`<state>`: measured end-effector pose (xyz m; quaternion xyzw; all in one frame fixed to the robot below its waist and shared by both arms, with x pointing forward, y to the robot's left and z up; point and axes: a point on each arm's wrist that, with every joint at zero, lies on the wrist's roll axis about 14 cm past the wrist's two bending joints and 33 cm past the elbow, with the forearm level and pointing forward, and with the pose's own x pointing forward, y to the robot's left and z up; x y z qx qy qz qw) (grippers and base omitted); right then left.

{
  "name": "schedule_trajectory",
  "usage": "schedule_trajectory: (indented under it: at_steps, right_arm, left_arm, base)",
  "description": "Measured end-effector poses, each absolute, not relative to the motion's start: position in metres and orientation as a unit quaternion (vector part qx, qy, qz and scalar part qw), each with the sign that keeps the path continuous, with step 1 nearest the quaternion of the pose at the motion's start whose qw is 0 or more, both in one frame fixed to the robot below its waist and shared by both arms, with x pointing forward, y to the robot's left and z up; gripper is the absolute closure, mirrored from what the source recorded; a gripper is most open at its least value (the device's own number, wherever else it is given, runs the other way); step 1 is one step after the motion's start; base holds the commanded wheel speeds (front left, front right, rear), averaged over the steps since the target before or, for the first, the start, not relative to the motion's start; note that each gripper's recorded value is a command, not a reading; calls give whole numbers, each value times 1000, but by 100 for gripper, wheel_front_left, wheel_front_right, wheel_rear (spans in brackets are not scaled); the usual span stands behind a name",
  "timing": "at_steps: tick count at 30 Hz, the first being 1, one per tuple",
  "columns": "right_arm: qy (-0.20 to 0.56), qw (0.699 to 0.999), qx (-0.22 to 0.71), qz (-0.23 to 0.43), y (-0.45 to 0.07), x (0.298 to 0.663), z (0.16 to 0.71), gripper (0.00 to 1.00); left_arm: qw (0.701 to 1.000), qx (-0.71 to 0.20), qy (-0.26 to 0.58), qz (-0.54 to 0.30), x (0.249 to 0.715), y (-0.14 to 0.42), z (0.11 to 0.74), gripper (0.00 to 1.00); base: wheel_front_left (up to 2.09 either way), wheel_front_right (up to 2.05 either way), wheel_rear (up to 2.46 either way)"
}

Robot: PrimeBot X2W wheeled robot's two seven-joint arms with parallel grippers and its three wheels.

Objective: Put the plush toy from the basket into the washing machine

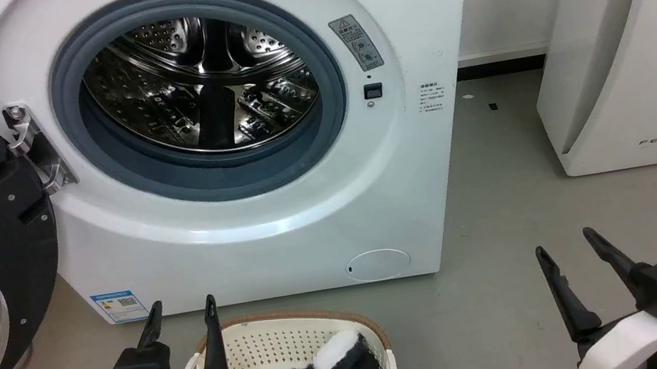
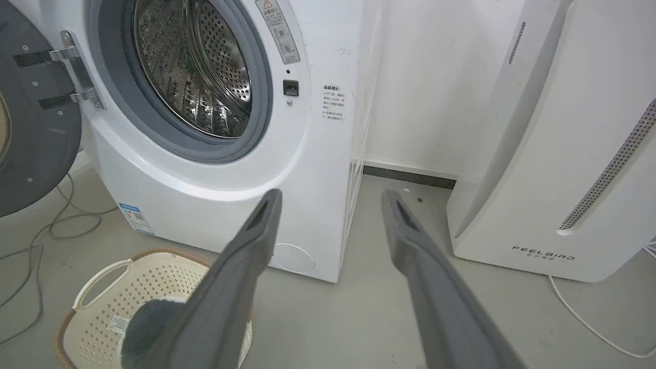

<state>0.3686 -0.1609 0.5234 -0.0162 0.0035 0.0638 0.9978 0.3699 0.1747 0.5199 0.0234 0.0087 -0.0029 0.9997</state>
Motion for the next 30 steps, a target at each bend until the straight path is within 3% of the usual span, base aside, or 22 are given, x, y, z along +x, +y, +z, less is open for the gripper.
schedule_trajectory:
  at_steps: [30]
  right_arm:
    - [8,999,-4,49,-171,384,508,0]
  left_arm:
    - [994,4,97,-48,394,149,452,0]
  base:
    - [0,0,0]
